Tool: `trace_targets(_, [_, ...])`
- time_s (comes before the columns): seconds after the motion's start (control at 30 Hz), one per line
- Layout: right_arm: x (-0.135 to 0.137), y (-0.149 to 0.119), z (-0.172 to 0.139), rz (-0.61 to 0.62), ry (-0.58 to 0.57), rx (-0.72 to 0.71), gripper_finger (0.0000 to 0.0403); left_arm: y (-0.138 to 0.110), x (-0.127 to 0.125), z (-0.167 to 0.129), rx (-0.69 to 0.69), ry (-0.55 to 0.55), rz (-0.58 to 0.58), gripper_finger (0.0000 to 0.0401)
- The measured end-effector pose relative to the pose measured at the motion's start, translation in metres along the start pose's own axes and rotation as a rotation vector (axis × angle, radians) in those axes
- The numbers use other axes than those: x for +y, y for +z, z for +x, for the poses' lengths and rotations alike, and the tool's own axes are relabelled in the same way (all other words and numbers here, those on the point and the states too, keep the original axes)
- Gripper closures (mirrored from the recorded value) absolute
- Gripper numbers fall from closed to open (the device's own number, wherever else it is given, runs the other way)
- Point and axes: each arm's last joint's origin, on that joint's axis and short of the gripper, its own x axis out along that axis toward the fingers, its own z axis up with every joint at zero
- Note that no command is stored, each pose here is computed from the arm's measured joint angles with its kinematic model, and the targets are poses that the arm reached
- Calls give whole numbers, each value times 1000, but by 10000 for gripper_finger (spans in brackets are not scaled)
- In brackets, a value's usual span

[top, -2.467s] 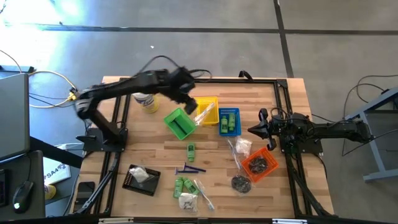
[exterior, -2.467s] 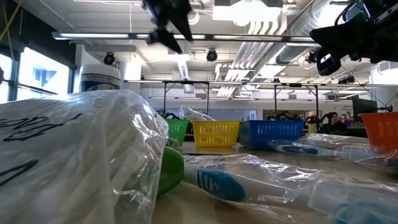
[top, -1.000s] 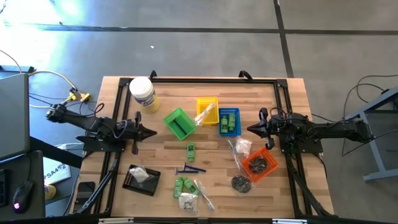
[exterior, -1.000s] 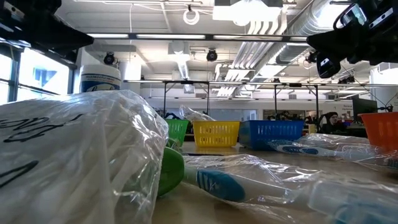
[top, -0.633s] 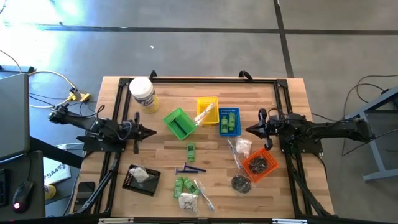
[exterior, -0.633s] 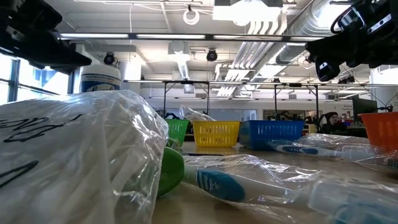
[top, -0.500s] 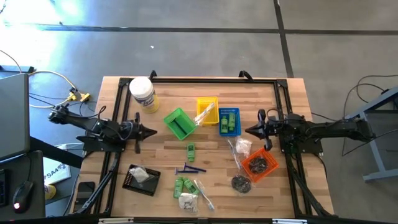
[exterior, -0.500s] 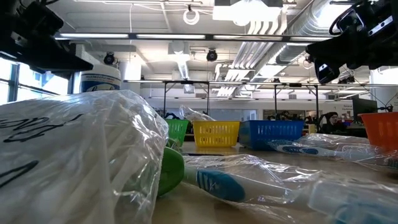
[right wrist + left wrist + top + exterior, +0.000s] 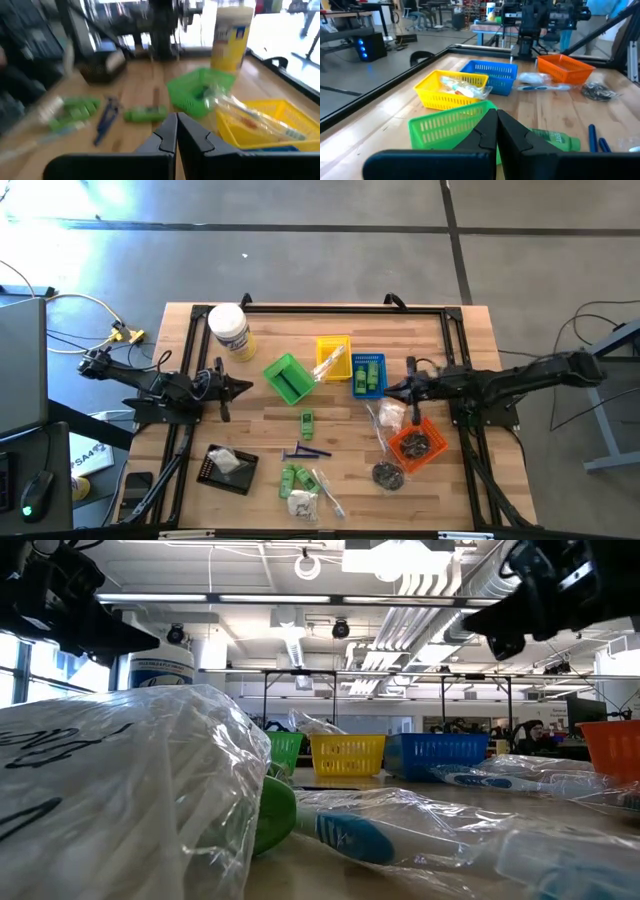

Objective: Pick & Place Travel size toiletries
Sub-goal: Put the blue razor into the green basket

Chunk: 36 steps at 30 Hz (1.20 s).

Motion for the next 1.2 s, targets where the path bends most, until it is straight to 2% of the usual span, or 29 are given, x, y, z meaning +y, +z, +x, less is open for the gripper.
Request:
trace_targets(0.1, [11, 12, 24, -37, -38, 103, 400, 1, 0, 0, -14, 15, -9, 401])
trace_targets(0.23, [30, 26, 59, -68, 3, 232, 400, 1, 1, 0, -17, 22, -10, 401])
trace_targets(0.4, [58, 26, 105, -111, 84, 375, 400, 2, 0, 0, -21, 22, -16, 401])
trace_targets(0.6, [85, 15, 154, -99, 172, 449, 395, 2, 0, 0, -23, 21, -23, 401])
trace_targets(0.73, [98, 3, 180, -107, 176, 486, 355, 2, 0, 0, -23, 20, -40, 401])
trace_targets(1.0, [116, -22, 206, -111, 188, 529, 224, 2, 0, 0, -23, 19, -48, 401])
trace_targets(1.1, [120, -32, 209, -105, 178, 547, 202, 2, 0, 0, -22, 19, -60, 401])
trace_targets(1.2, [120, -41, 210, -97, 149, 569, 198, 2, 0, 0, -20, 19, -64, 401])
